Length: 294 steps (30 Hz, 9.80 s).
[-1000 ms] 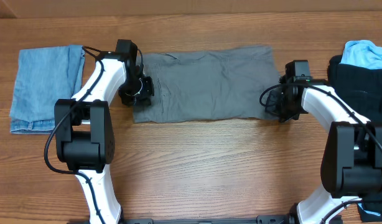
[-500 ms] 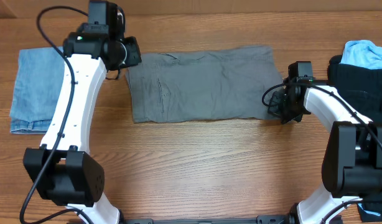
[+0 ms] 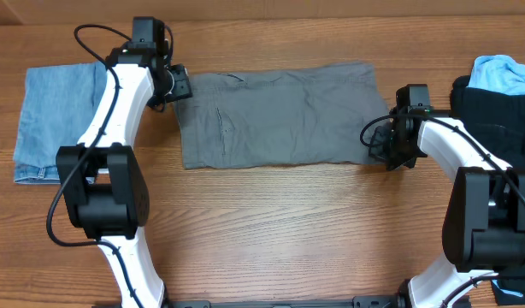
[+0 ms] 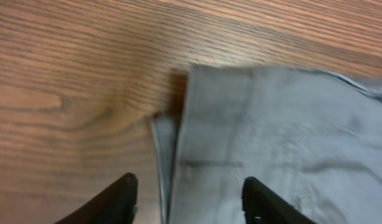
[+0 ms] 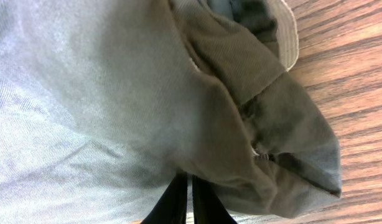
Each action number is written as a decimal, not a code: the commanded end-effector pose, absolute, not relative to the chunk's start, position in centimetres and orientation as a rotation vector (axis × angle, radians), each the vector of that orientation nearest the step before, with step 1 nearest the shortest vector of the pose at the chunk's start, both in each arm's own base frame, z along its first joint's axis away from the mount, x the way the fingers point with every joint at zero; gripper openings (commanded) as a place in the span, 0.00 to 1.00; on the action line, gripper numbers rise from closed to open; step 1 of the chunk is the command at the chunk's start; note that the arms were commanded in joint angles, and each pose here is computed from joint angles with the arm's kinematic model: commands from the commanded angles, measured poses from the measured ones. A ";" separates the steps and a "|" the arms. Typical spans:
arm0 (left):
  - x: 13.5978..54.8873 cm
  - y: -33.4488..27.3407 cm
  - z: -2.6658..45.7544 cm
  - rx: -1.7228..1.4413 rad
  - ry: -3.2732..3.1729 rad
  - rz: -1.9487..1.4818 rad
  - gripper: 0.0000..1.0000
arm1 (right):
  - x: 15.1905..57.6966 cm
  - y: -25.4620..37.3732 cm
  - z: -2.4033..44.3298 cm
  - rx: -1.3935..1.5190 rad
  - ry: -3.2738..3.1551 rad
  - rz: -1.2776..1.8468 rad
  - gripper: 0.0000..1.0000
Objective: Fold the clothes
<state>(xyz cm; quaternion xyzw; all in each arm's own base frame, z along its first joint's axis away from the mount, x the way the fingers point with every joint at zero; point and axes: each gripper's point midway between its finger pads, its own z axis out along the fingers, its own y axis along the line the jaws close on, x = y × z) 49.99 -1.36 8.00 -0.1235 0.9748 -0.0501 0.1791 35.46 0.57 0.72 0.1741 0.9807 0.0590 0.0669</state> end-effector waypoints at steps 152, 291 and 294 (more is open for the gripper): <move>40.0 -5.3 -0.4 -0.362 3.163 -0.221 0.07 | 43.2 -4.1 1.3 0.477 2.538 0.033 0.10; 48.3 -1.6 18.2 -0.239 2.831 -0.100 0.04 | 42.3 28.2 10.2 -0.668 2.676 0.744 0.04; 48.3 -2.3 18.3 -0.246 2.831 -0.123 0.04 | 42.3 29.4 9.9 -0.670 2.663 0.756 0.04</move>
